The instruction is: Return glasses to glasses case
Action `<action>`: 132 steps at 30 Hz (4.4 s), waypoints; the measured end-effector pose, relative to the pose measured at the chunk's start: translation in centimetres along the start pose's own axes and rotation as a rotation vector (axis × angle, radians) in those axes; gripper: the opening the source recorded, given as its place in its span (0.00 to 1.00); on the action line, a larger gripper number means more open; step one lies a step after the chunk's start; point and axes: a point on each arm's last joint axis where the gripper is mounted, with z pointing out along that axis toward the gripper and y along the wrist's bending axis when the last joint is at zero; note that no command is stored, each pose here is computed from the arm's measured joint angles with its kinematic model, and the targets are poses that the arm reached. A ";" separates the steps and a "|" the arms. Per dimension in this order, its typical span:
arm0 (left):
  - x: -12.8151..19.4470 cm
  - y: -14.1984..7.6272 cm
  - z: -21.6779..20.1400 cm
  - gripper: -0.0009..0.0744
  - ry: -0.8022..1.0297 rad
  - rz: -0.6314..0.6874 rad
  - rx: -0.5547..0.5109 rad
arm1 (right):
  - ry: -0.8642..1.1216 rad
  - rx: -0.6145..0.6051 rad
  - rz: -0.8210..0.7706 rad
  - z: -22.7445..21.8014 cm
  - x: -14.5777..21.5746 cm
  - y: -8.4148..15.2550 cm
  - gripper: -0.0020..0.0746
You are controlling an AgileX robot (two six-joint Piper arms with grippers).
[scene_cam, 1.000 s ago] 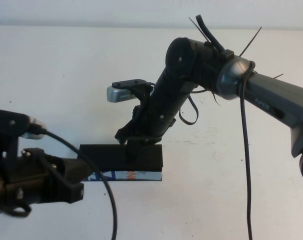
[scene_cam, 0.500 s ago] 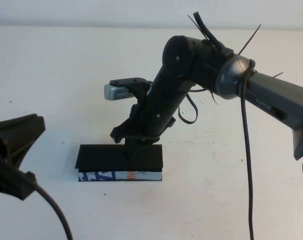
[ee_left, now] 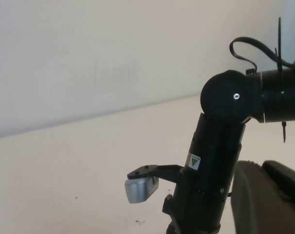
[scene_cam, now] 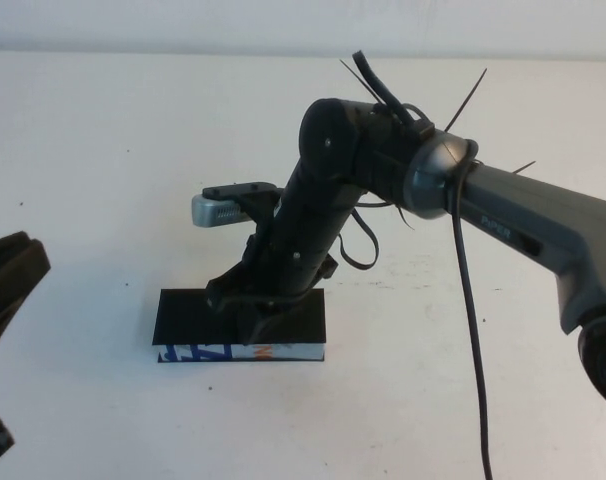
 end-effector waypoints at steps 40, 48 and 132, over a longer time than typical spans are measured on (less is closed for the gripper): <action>14.4 2.8 -2.1 0.01 0.063 -0.127 -0.328 | -0.812 0.219 -0.083 -21.4 35.7 7.4 0.01; 14.3 3.0 -2.2 0.01 0.044 -0.167 -0.349 | -1.077 0.177 -0.137 -19.3 39.7 5.8 0.01; 14.3 3.0 -2.2 0.01 0.041 -0.185 -0.350 | -1.234 0.696 0.179 -6.3 41.7 -4.6 0.01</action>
